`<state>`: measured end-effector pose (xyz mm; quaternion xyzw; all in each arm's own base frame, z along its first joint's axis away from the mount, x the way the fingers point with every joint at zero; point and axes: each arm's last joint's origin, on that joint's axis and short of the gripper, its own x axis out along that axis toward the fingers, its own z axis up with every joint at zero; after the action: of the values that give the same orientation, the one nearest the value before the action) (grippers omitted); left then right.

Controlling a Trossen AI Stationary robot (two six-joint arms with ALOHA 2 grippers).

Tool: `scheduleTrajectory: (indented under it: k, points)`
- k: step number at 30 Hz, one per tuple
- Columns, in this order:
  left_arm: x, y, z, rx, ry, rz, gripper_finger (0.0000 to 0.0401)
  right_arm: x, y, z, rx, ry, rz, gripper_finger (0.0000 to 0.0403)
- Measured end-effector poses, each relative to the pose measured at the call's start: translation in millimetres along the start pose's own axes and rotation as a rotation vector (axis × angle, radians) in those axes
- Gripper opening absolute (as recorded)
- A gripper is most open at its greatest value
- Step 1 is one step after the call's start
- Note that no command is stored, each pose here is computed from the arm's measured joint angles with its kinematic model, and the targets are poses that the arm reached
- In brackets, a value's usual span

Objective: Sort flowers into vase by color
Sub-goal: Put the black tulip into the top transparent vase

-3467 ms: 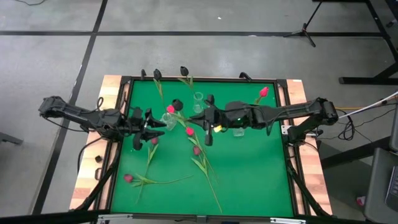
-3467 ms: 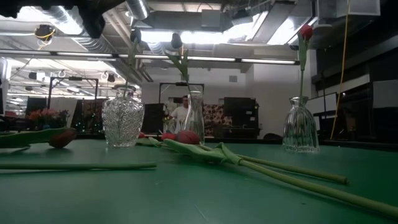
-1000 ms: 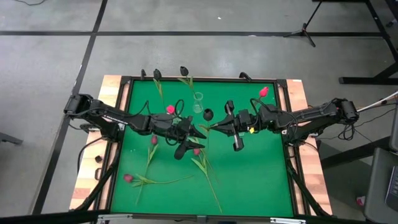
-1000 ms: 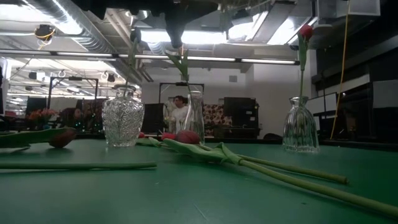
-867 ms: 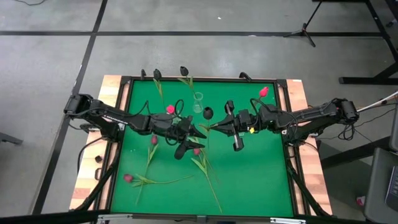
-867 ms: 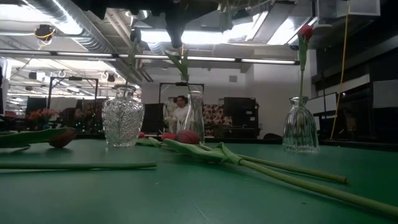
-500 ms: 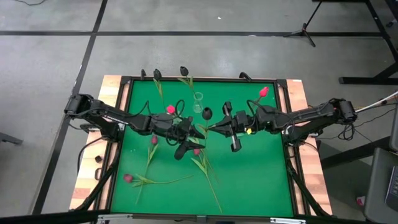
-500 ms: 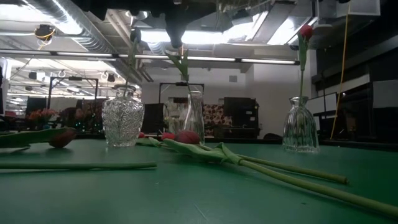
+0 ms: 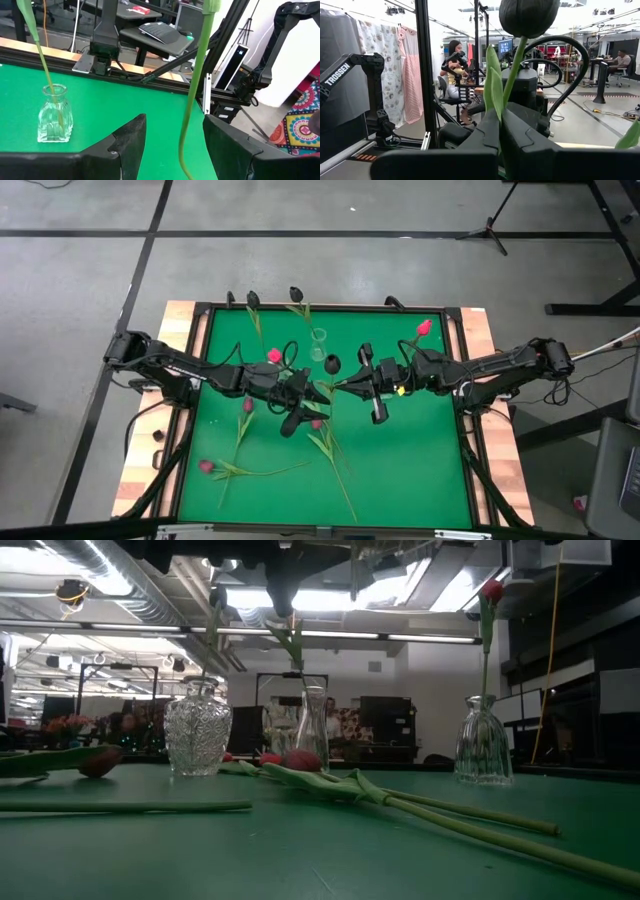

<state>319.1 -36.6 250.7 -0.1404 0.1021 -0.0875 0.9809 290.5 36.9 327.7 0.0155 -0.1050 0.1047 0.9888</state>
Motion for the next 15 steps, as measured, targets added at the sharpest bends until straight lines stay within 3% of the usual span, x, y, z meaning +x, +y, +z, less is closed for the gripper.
scheduleTrajectory:
  k: [15]
  points:
    - [16.7, 5.5, -12.4, -0.024, 0.053, -0.007, 0.0194, 0.0, 0.0, -0.4, 0.001, 0.005, 0.0, 0.0001]
